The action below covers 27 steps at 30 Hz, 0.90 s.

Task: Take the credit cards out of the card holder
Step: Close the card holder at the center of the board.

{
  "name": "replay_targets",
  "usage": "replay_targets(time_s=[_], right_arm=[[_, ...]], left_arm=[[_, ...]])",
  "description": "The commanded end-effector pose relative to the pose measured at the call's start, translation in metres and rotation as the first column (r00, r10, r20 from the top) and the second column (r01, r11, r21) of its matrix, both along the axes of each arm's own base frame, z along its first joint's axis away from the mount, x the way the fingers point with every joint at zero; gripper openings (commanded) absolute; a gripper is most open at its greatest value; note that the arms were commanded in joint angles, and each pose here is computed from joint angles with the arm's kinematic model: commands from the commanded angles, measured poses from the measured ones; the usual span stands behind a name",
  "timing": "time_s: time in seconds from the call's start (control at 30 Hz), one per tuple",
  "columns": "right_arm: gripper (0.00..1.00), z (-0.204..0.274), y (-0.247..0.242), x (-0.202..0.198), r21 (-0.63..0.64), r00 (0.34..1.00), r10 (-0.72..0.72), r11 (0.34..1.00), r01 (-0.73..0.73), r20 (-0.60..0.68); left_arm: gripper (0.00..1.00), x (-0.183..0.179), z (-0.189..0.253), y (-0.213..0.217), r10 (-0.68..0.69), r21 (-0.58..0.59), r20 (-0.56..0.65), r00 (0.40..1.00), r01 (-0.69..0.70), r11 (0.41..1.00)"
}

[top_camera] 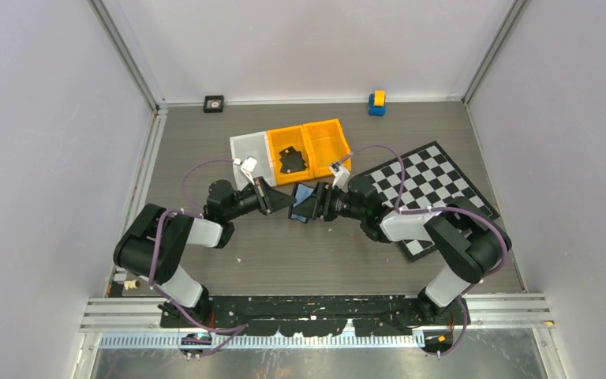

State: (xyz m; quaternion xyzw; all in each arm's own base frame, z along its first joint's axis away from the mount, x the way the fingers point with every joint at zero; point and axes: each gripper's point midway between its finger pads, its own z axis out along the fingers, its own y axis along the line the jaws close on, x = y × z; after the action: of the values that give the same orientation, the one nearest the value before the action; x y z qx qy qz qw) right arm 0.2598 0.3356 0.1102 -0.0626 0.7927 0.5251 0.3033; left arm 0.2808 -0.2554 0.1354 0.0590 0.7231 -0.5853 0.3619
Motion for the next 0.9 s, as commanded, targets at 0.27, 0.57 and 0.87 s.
replay_targets(time_s=[0.27, 0.57, 0.87], right_arm=[[0.42, 0.009, 0.021, 0.014, 0.023, 0.999, 0.000, 1.000, -0.001, 0.041], [0.12, -0.001, 0.013, 0.019, -0.047, 0.999, -0.042, 0.998, 0.043, 0.032], [0.06, -0.008, -0.003, 0.016, -0.116, 0.997, -0.064, 0.991, 0.067, 0.032]], left_arm=[[0.00, 0.005, 0.008, -0.005, -0.004, -0.054, 0.018, 1.000, 0.005, 0.999], [0.10, 0.012, -0.005, -0.006, 0.000, -0.017, -0.024, 1.000, 0.000, 1.000], [0.29, 0.019, -0.030, 0.002, 0.043, 0.141, -0.081, 0.996, -0.031, 0.990]])
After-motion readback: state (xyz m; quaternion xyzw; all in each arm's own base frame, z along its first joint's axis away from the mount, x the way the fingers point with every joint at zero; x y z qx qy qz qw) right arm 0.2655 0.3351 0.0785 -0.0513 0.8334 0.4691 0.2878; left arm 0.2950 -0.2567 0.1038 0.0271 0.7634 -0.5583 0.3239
